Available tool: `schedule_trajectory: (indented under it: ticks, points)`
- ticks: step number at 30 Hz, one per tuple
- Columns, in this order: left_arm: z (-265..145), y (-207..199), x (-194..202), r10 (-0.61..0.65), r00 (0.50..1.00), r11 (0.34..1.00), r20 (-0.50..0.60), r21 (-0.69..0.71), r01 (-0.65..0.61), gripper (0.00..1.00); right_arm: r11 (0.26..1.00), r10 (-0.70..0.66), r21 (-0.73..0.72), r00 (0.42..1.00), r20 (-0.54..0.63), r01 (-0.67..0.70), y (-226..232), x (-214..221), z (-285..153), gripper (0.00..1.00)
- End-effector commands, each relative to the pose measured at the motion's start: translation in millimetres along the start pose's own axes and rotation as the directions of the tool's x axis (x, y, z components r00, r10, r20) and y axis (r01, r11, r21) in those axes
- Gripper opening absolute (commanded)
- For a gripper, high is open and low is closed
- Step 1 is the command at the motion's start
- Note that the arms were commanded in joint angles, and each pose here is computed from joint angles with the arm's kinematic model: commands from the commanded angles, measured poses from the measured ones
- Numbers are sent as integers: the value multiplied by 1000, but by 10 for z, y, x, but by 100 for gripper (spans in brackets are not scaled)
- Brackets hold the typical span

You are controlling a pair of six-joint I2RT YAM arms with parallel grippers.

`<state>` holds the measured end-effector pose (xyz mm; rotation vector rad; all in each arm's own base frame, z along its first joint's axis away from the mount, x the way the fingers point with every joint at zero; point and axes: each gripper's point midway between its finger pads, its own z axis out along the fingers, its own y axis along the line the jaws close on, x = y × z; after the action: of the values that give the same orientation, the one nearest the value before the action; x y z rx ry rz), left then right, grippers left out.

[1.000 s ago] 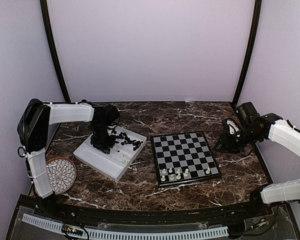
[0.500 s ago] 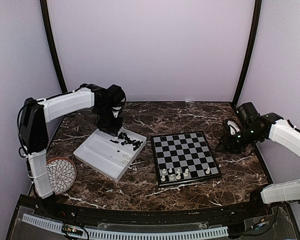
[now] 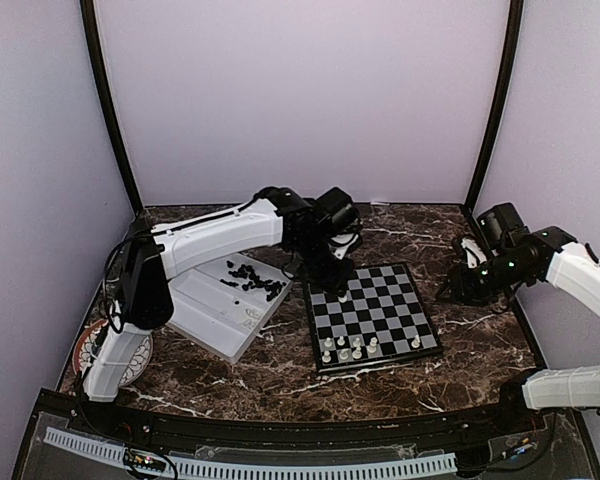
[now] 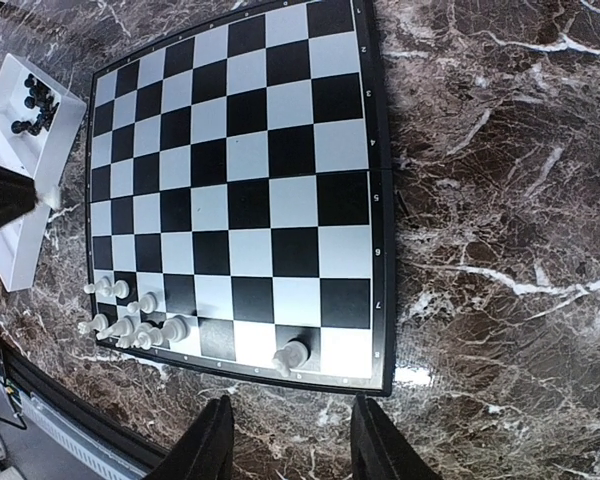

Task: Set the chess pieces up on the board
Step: Place the rook on the chessboard.

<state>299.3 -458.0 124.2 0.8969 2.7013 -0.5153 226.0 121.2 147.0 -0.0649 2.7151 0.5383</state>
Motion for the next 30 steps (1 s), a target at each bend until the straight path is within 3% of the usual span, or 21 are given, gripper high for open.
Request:
schedule_trajectory:
  ticks: [1,13,17,25,30]
  points:
    - [7,-497,-155,37,998,993,52,113,-42,0,1000,-11,6,1000,16,11,9,-28,-40,42]
    - [605,-513,145,-1,998,997,-69,71,5,1,1000,-24,-12,999,-23,23,35,-27,60,42]
    - [676,-548,151,-12,997,995,-76,94,19,10,999,-29,-17,999,-31,29,50,-55,96,42]
    - [341,-686,-12,38,999,989,-5,141,-37,34,998,-40,-44,997,-64,37,105,-61,247,42]
    - [-144,-481,-80,40,998,998,44,41,-42,36,988,-155,-25,985,-79,153,301,-154,410,41]
